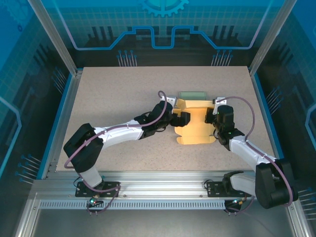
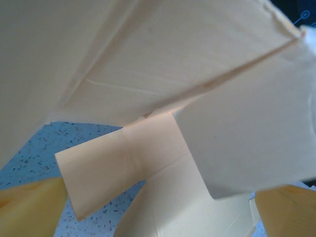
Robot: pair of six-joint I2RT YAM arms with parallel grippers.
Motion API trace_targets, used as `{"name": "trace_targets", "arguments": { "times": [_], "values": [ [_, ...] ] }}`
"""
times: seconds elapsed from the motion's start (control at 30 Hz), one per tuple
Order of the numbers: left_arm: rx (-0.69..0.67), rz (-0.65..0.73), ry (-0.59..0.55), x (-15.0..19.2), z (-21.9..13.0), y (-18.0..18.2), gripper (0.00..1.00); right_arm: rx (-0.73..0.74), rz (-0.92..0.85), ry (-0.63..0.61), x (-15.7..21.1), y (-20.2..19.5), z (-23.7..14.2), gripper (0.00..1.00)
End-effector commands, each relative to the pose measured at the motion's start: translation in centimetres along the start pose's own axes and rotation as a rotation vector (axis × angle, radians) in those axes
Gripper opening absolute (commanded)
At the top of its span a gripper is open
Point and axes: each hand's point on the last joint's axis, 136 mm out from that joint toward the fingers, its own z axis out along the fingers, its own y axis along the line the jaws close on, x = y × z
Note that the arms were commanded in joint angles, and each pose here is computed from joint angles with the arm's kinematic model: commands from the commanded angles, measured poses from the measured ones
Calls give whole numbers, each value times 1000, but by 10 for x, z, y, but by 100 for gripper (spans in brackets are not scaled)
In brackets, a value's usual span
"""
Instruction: Fold the paper box
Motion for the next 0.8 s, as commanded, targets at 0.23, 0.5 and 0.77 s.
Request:
{"name": "trace_targets", "arguments": {
  "times": [0.23, 0.5, 0.77],
  "values": [
    [199, -55, -54, -16, -2, -37, 98, -13, 2, -24, -6, 3, -3, 0],
    [219, -81, -36, -11, 9, -39, 99, -13, 1, -24, -6, 3, -3, 0],
    [262, -102, -36, -9, 21, -48, 99, -13, 1, -24, -6, 3, -3, 0]
  ]
}}
